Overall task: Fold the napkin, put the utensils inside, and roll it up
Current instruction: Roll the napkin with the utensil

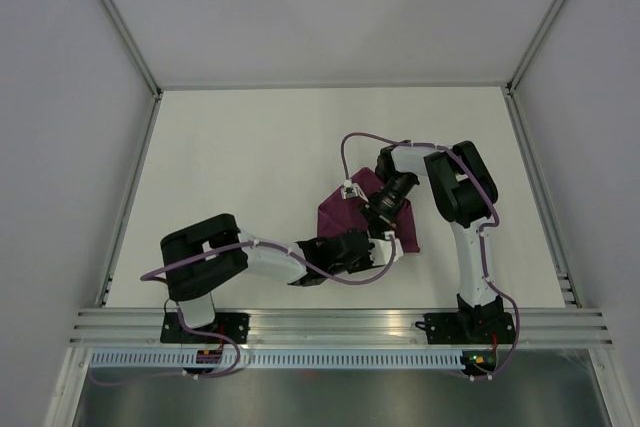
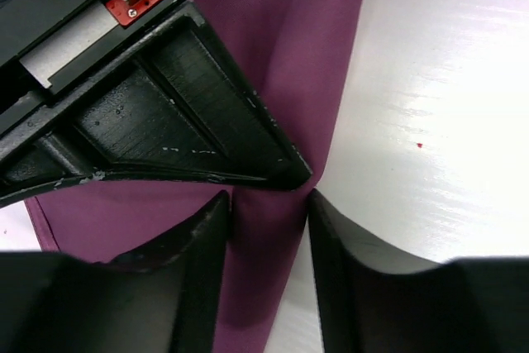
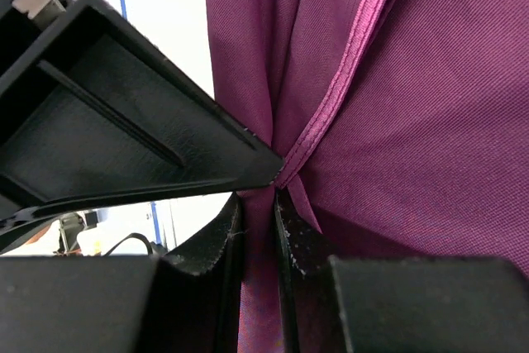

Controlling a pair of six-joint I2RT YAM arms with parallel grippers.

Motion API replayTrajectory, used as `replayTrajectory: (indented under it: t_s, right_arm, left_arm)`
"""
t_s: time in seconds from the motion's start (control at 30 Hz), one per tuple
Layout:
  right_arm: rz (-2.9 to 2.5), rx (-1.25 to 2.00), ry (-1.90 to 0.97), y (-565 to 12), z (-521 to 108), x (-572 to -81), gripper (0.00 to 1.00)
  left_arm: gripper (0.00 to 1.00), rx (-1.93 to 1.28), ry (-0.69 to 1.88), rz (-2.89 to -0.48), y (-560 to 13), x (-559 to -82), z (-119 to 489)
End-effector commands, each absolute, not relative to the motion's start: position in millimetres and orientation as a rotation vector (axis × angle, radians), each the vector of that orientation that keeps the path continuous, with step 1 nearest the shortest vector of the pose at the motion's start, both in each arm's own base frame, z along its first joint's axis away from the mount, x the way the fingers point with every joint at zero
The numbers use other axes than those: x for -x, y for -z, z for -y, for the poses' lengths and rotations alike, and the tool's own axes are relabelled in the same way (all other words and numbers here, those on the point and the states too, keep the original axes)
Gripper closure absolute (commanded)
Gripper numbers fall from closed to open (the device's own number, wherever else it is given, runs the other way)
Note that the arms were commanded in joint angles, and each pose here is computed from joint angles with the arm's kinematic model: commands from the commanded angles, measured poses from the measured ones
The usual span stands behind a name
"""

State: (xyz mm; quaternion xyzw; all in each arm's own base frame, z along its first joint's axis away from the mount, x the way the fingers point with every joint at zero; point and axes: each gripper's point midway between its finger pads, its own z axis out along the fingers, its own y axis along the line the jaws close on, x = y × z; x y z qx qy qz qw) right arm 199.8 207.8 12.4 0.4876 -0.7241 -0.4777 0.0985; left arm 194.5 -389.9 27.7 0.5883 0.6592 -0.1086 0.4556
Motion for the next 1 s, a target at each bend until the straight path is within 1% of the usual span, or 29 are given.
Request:
replayTrajectory:
  t_s: [0.0, 0.03, 0.13, 0.17, 0.2, 0.27, 0.33, 0.37, 0.43, 0.47, 0.53, 0.57, 0.67, 0.77, 0.97]
  right_arm:
    - [2.156, -1.6, 1.314, 18.8, -198.9, -218.5, 0.94]
    - [2.159, -1.597, 1.315, 18.7, -199.5, -219.2, 0.94]
    - [2.158, -1.595, 1.315, 18.5, -199.2, -218.4, 0.94]
    - [2.158, -1.595, 1.315, 18.5, -199.2, -218.4, 0.94]
    - [2.159, -1.597, 1.315, 18.7, -199.3, -218.7, 0.94]
    - [2.163, -1.594, 1.318, 17.7, -200.0, -219.2, 0.93]
    - [2.167, -1.591, 1.317, 17.1, -200.1, -219.2, 0.89]
    - [2.173, -1.597, 1.32, 14.2, -201.2, -220.6, 0.84]
    - [2.182, -1.615, 1.324, 8.4, -202.5, -222.6, 0.77]
    - [2.188, -1.618, 1.327, 5.6, -203.4, -223.4, 0.7]
    - [2.2, -1.633, 1.337, -0.9, -205.8, -226.2, 0.64]
    - [2.205, -1.645, 1.344, -7.5, -207.0, -227.3, 0.57]
    - [2.219, -1.652, 1.372, -22.9, -209.1, -231.4, 0.46]
    - [2.24, -1.671, 1.397, -37.0, -210.7, -238.3, 0.4]
    - [2.323, -1.677, 1.45, -62.6, -210.8, -256.2, 0.35]
  left_arm:
    - [0.54, -1.465, 0.294, -1.593, -30.1, -202.2, 397.7]
    - [0.63, -1.468, 0.295, -1.605, -27.3, -203.7, 396.1]
    - [0.78, -1.484, 0.324, -1.635, -19.2, -200.6, 394.9]
    - [0.8, -1.486, 0.331, -1.659, -14.6, -200.7, 392.4]
    - [0.86, -1.494, 0.346, -1.662, -13.3, -198.8, 393.1]
    - [0.9, -1.496, 0.366, -1.685, -10.8, -198.2, 393.4]
    - [0.96, -1.517, 0.409, -1.71, -6.5, -193.3, 392.5]
    - [0.98, -1.504, 0.433, -1.733, -6.4, -194.7, 392.0]
    - [0.98, -1.504, 0.506, -1.781, -3.8, -191.6, 391.0]
    - [0.98, -1.503, 0.524, -1.798, -2.7, -191.5, 390.5]
    - [0.98, -1.519, 0.591, -1.837, 1.8, -185.4, 388.7]
    - [0.98, -1.497, 0.614, -1.858, 1.1, -188.2, 387.6]
    - [0.98, -1.481, 0.681, -1.895, 2.5, -185.4, 385.7]
    - [0.98, -1.476, 0.728, -1.918, 3.2, -182.8, 384.3]
    - [0.98, -1.444, 0.807, -1.983, 9.3, -182.8, 378.4]
